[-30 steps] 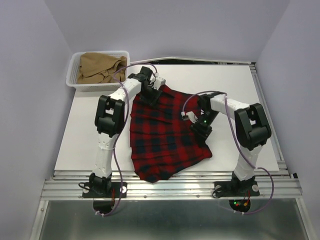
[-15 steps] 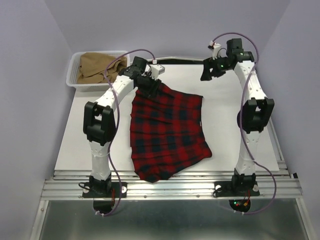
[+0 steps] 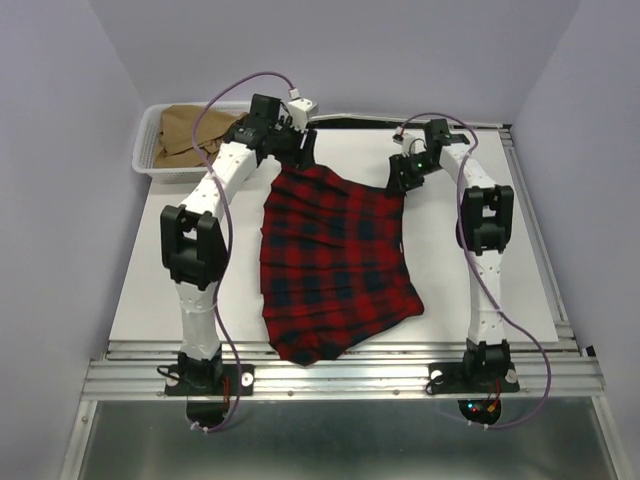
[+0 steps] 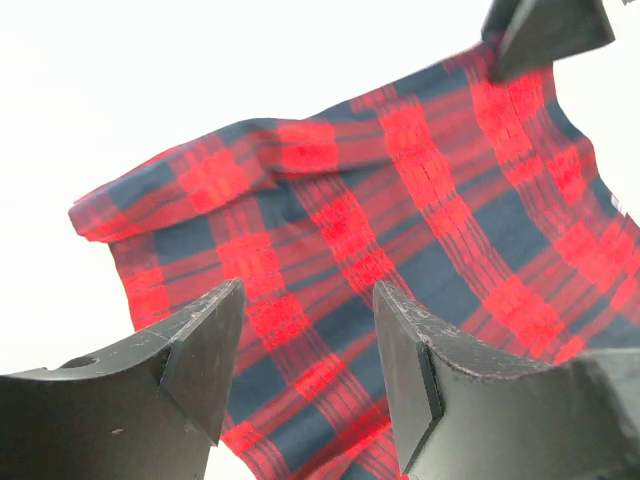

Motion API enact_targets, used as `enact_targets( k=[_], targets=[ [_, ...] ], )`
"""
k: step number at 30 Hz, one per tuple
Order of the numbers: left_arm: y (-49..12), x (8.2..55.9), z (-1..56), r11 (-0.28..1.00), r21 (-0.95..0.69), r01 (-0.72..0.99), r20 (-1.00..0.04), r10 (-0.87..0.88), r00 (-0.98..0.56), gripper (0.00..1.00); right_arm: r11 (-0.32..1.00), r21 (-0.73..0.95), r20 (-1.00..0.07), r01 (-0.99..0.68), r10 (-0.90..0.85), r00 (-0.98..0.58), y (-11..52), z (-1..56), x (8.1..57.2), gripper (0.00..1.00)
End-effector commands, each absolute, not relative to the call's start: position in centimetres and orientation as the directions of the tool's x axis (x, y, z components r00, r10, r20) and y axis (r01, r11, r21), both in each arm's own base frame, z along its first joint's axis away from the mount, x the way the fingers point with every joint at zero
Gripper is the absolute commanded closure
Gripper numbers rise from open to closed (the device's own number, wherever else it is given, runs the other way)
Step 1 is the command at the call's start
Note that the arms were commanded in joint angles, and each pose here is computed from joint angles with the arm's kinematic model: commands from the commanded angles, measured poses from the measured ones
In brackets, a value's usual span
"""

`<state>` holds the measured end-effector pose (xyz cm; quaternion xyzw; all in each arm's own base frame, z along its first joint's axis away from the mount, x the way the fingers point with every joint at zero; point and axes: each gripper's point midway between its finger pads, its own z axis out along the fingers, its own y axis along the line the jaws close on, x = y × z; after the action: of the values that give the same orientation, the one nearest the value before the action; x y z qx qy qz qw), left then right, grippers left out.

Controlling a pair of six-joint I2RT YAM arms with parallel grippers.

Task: Fold and stack the skirts
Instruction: Fold the skirt

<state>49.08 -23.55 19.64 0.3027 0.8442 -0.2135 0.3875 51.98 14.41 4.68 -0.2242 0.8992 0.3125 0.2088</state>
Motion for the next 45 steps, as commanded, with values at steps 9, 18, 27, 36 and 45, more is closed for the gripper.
enact_targets(
  k=[9, 18, 27, 36, 45],
  targets=[
    [-17.3, 54.1, 25.0, 0.78, -0.204, 0.591, -0.856, 0.151, -0.494, 0.35, 0.546, 0.56, -0.568, -0.623, -0.295, -0.769, 17.0, 9.7, 49.6, 0.99],
    [-14.5, 52.3, 28.0, 0.788, -0.064, 0.612, -0.889, 0.233, -0.393, 0.33, 0.437, 0.268, -0.796, -0.859, -0.401, -0.452, 21.6, 22.4, 46.2, 0.99],
    [-11.2, 46.8, 29.8, 0.676, 0.162, 0.719, -0.844, 0.472, -0.253, 0.25, 0.163, -0.074, -0.656, -0.984, -0.751, -0.075, 24.0, 18.2, 34.3, 0.99],
    [-8.9, 40.1, 22.6, 0.417, 0.435, 0.798, -0.651, 0.758, -0.041, 0.25, 0.136, -0.142, -0.509, -0.98, -0.86, -0.046, 20.3, 11.0, 29.4, 0.99],
    [-10.4, 37.9, 16.0, 0.279, 0.611, 0.741, -0.497, 0.864, 0.084, 0.28, 0.179, -0.103, -0.521, -0.978, -0.848, -0.1, 21.2, 10.6, 30.3, 0.99]
  ],
)
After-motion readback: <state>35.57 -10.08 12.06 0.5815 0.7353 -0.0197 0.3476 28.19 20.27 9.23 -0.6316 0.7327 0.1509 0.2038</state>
